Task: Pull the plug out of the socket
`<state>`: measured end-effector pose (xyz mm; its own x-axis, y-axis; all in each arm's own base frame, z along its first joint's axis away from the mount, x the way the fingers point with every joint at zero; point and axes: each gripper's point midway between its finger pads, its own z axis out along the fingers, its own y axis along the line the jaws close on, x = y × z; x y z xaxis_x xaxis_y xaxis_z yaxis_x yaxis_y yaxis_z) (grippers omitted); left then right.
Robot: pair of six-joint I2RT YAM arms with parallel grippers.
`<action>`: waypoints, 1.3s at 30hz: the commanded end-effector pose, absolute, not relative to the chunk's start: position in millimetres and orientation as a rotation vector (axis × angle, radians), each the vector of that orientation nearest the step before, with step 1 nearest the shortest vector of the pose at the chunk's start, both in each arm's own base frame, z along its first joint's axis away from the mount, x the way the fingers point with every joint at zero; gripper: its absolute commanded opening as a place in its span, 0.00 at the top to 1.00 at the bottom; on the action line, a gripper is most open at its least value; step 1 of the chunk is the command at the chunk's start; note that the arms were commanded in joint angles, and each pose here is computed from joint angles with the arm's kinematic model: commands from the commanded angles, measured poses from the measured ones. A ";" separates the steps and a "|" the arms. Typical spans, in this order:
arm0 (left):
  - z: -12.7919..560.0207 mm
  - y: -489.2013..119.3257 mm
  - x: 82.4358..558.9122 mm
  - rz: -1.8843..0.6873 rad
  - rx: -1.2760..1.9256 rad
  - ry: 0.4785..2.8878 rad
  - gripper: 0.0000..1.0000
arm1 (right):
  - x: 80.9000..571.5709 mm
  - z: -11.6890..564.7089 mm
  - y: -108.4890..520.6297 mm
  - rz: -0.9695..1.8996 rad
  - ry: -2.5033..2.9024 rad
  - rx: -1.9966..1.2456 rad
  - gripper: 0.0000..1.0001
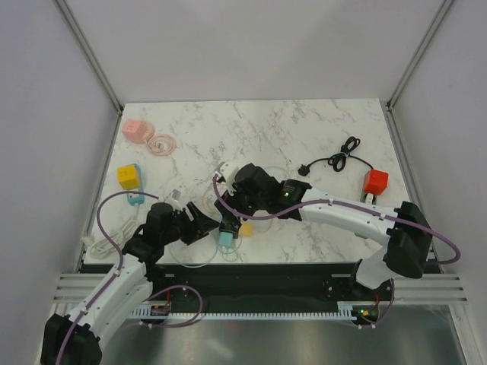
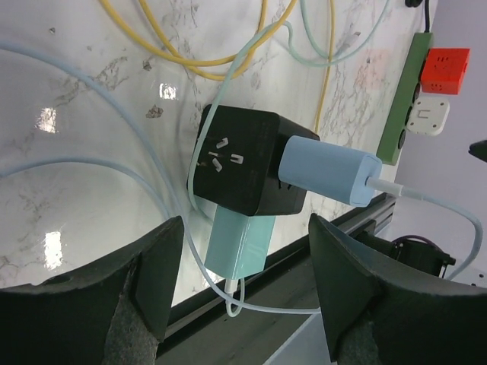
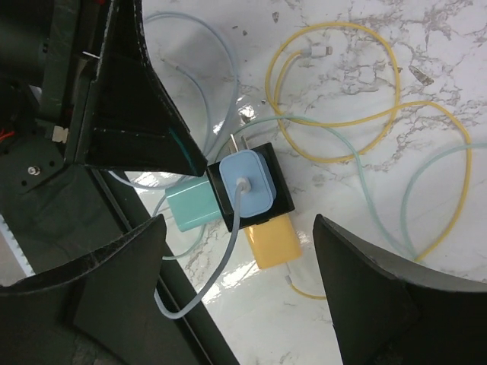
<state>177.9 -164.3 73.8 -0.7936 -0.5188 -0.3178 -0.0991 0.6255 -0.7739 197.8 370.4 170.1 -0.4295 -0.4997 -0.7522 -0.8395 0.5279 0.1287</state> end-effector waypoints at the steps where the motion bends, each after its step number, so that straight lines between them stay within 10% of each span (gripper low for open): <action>1: 76.6 -170.2 177.1 -1.092 -0.385 2.332 0.27 | 208.0 173.6 380.4 0.579 2.074 -1.131 0.15; 17: 68.5 -174.0 177.7 -1.081 -0.378 2.411 0.32 | 215.8 145.0 395.3 0.461 2.122 -1.185 0.35; 39: 69.3 -176.4 186.3 -1.067 -0.411 2.437 0.32 | 209.2 116.1 402.9 0.394 2.138 -1.256 0.37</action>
<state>175.1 -172.2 54.7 -0.8630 -0.4519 -0.2259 -0.1553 0.6627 -0.7326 202.3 394.6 108.7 -0.3813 -0.6812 -0.6249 -0.8623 0.5058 -0.0252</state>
